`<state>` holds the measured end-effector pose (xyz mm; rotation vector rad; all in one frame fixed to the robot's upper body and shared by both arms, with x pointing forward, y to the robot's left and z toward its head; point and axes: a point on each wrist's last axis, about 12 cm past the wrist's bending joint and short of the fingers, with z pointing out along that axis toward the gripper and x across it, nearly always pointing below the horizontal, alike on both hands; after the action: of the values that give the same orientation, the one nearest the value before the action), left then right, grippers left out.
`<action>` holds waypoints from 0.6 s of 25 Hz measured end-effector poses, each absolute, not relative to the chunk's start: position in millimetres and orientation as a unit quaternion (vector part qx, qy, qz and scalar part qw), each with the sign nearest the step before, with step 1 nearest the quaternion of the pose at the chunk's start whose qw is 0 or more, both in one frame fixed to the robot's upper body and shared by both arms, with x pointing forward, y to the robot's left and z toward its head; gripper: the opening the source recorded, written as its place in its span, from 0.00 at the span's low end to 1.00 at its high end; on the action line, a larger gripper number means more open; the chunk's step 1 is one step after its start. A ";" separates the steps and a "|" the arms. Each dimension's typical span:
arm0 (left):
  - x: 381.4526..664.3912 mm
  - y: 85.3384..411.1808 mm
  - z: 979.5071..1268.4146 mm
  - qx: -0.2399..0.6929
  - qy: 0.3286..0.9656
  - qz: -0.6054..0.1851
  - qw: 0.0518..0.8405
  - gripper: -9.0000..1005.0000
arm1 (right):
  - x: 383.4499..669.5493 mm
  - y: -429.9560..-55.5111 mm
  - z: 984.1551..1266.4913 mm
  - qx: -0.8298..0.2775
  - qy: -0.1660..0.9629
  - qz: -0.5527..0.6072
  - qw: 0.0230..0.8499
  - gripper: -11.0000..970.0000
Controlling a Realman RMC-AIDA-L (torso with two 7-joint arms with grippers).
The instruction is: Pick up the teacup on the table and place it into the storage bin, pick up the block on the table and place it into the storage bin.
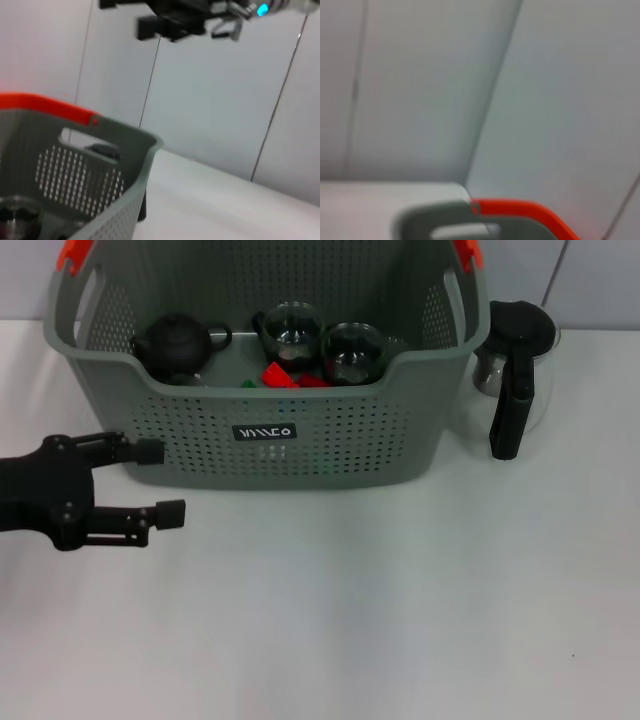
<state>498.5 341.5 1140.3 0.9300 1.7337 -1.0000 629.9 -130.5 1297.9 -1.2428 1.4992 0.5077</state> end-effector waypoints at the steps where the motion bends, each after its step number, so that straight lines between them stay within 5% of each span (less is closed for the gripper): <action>1: 498.3 341.2 1141.0 0.375 0.697 -0.406 0.456 0.90 | 623.4 -136.0 1298.9 -0.518 0.624 0.228 0.538 0.69; 7: 499.3 336.6 1145.9 0.367 0.666 -0.423 0.493 0.90 | 585.7 -180.6 1286.5 -0.489 0.606 0.319 0.540 0.92; 15: 504.7 319.2 1146.7 0.372 0.637 -0.454 0.499 0.91 | 549.9 -222.6 1237.4 -0.503 0.590 0.379 0.506 0.92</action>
<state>504.7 319.2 1146.7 0.8998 1.5421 -1.0989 549.9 -222.6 1237.4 -1.2124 1.4240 0.9139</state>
